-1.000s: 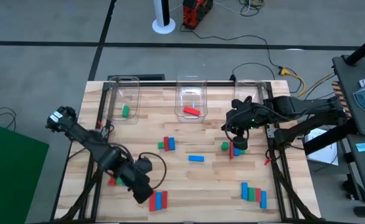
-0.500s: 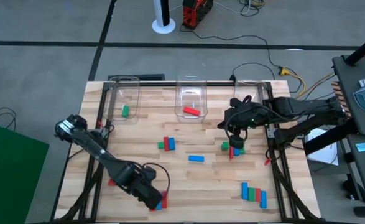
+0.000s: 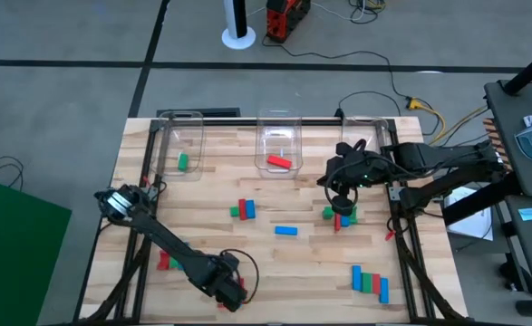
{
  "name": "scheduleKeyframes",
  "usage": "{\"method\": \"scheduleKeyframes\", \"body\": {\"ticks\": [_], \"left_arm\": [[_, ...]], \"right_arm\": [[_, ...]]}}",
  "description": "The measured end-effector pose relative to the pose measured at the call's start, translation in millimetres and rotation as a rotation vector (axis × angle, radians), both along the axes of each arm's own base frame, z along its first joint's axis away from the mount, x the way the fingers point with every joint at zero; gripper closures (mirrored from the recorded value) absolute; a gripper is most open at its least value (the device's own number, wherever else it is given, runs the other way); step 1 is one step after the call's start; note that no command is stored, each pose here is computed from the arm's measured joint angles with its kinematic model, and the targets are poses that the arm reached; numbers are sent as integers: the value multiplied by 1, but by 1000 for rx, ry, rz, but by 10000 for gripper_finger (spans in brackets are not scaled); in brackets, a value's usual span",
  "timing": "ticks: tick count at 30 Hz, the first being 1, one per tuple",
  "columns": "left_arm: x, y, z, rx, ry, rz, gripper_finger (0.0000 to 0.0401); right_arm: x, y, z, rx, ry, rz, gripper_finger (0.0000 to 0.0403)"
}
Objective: Sort blocks
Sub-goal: Put the red wooden block into the middle transparent bin
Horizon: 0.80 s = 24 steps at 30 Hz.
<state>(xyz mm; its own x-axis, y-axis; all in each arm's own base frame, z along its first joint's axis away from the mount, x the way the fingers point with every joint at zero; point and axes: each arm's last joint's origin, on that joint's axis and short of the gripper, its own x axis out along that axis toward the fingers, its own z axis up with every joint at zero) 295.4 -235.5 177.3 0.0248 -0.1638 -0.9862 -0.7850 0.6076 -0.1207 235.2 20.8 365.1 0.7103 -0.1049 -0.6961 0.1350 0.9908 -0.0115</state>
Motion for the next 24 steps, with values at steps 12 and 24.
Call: {"method": "scheduleKeyframes", "body": {"ticks": [12, 24], "left_arm": [[1, -1, -13, 27, 35, 3, 401], [4, -1, 7, 13, -67, 14, 401]], "right_arm": [[0, -2, 0, -24, -2, -20, 390], [0, -2, 0, -21, -2, -25, 390]]}}
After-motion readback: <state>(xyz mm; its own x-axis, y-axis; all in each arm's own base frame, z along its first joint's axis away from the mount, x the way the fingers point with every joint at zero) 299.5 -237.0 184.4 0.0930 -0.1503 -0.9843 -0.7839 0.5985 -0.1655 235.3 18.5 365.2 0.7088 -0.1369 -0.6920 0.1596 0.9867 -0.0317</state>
